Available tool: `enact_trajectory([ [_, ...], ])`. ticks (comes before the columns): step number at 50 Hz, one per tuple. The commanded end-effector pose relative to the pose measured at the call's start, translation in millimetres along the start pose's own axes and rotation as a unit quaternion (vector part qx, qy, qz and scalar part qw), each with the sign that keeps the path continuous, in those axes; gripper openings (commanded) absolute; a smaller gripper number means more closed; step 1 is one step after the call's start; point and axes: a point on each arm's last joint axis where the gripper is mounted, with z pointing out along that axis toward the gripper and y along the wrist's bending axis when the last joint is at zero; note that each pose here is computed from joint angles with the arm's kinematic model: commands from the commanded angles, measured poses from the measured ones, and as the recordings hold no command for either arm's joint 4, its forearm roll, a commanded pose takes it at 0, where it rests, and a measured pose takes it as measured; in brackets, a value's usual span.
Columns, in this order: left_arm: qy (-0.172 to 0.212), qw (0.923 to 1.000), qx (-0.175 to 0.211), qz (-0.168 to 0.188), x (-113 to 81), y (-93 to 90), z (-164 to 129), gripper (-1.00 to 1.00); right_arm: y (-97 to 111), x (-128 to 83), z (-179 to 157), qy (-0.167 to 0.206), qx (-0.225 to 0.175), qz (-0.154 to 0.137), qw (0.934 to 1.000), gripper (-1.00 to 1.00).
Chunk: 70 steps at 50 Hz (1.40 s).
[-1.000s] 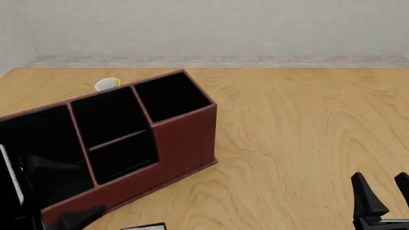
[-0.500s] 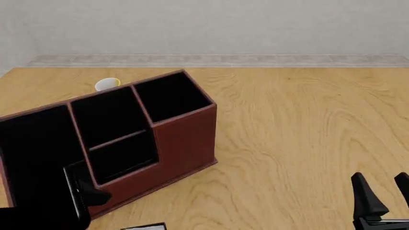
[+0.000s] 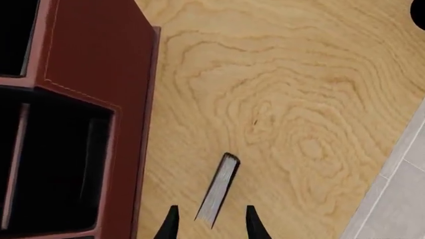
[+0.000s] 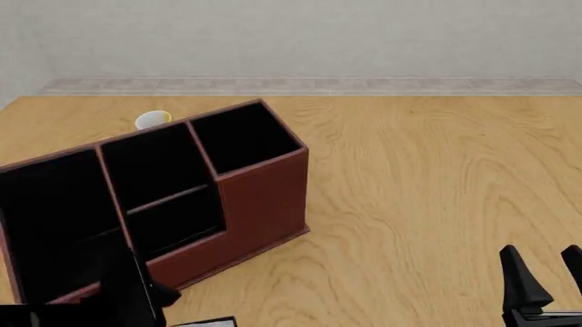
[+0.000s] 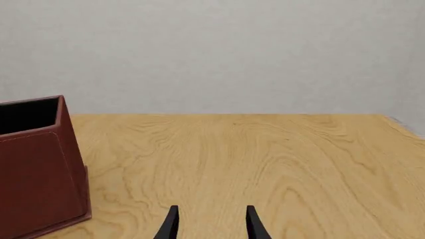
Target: Pick up the book and place it in the left compartment of the caddy.
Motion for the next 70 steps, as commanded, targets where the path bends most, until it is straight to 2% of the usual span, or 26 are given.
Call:
enact_trajectory([
  [1, 0.012, 0.9998, 0.011, -0.008, 5.3, -5.3, 24.5, 1.00, 0.0, 0.6, -0.5, 0.000, 0.000, 0.000, 1.0000, 1.00],
  [15, 0.023, 0.9995, 0.020, -0.014, 6.5, -10.5, 47.7, 1.00, 0.0, 0.6, -0.5, 0.000, 0.000, 0.000, 1.0000, 1.00],
  [22, 0.034, 0.9991, 0.020, -0.016, 13.2, -11.2, 58.1, 1.00, 0.0, 0.6, -0.6, 0.000, 0.000, 0.000, 1.0000, 1.00],
  [44, 0.049, 0.9982, 0.017, -0.032, 19.4, -10.3, 73.5, 1.00, 0.0, 0.6, -0.6, 0.000, 0.000, 0.000, 1.0000, 1.00],
  [45, 0.048, 0.9981, 0.016, -0.034, 19.5, -9.7, 72.9, -1.00, 0.0, 0.6, -0.5, 0.000, 0.000, 0.000, 1.0000, 1.00],
  [51, 0.052, 0.9979, 0.013, -0.038, 20.0, -7.5, 69.8, -1.00, 0.0, 0.6, -0.5, 0.000, 0.000, 0.000, 1.0000, 1.00],
  [53, 0.040, 0.9985, 0.015, -0.034, 15.2, -8.7, 65.4, -1.00, 0.0, 0.6, -0.6, 0.000, 0.000, 0.000, 1.0000, 1.00],
  [58, 0.040, 0.9983, 0.009, -0.041, 11.7, -4.4, 57.9, -1.00, 0.0, 0.6, -0.6, 0.000, 0.000, 0.000, 1.0000, 1.00],
  [65, 0.018, 0.9989, -0.010, -0.043, -0.2, 5.9, 19.1, -1.00, 0.0, 0.6, -0.5, 0.000, 0.000, 0.000, 1.0000, 1.00],
  [70, 0.010, 0.9971, -0.022, -0.072, -0.5, 9.8, -12.9, -1.00, 0.0, 0.6, -0.5, 0.000, 0.000, 0.000, 1.0000, 1.00],
])
